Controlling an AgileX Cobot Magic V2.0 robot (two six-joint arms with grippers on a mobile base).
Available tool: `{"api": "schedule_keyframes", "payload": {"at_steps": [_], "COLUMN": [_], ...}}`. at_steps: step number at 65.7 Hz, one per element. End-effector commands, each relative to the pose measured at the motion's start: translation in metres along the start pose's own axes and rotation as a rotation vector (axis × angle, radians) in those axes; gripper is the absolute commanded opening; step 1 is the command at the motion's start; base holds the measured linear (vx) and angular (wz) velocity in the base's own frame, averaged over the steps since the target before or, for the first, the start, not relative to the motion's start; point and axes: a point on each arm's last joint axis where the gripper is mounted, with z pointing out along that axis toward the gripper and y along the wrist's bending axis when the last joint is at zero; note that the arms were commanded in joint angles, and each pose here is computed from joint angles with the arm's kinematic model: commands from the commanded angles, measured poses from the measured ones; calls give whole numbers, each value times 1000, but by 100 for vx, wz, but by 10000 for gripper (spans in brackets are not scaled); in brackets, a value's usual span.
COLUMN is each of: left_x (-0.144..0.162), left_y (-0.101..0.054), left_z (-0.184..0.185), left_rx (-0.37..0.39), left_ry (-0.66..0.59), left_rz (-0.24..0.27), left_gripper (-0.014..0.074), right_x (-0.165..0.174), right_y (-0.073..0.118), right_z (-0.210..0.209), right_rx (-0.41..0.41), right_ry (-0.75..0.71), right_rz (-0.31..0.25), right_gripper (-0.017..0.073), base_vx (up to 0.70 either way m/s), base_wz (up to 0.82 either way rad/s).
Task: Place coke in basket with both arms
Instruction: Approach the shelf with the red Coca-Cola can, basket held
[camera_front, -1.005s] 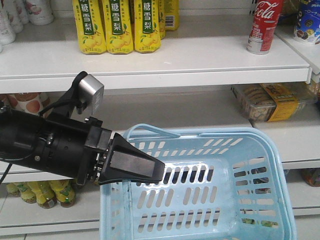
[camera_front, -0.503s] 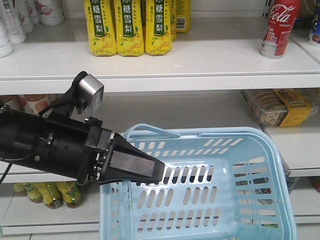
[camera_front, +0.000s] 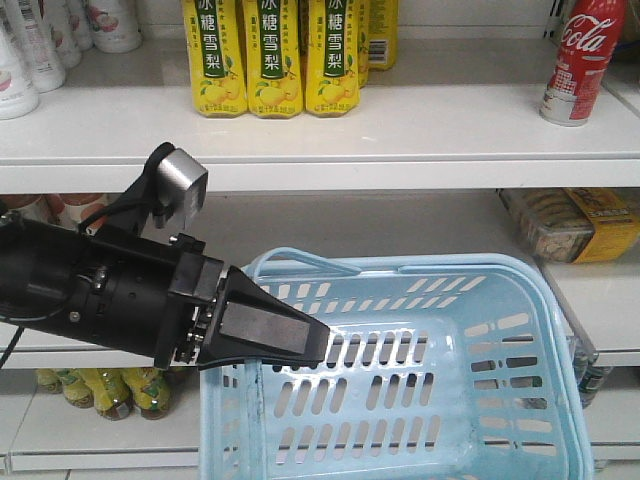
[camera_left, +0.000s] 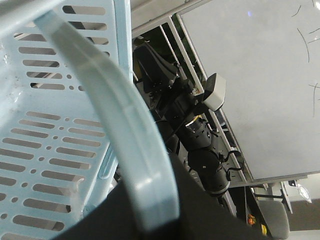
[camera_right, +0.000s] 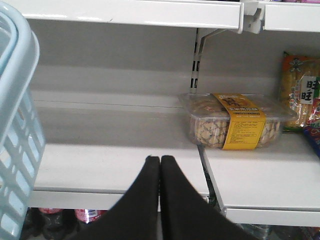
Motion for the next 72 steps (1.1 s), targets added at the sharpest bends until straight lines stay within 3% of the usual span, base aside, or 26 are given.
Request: {"api": "schedule_keyframes", "payload": {"at_steps": [1, 72], "left_x": [-3, -3], "left_y": [-24, -24], "left_z": [-7, -7], "left_rx": [106, 106], "left_ry": [-53, -53], "left_rz": [26, 26], "left_gripper": [-6, -6], "right_x": [-5, -5], "right_y": [0, 0], "right_z": [-1, -1], "right_rx": [5, 5], "right_ry": [-80, -82], "right_rz": [-5, -5], "right_gripper": [-10, -10], "base_vx": [3, 4], "base_wz": [3, 1]}}
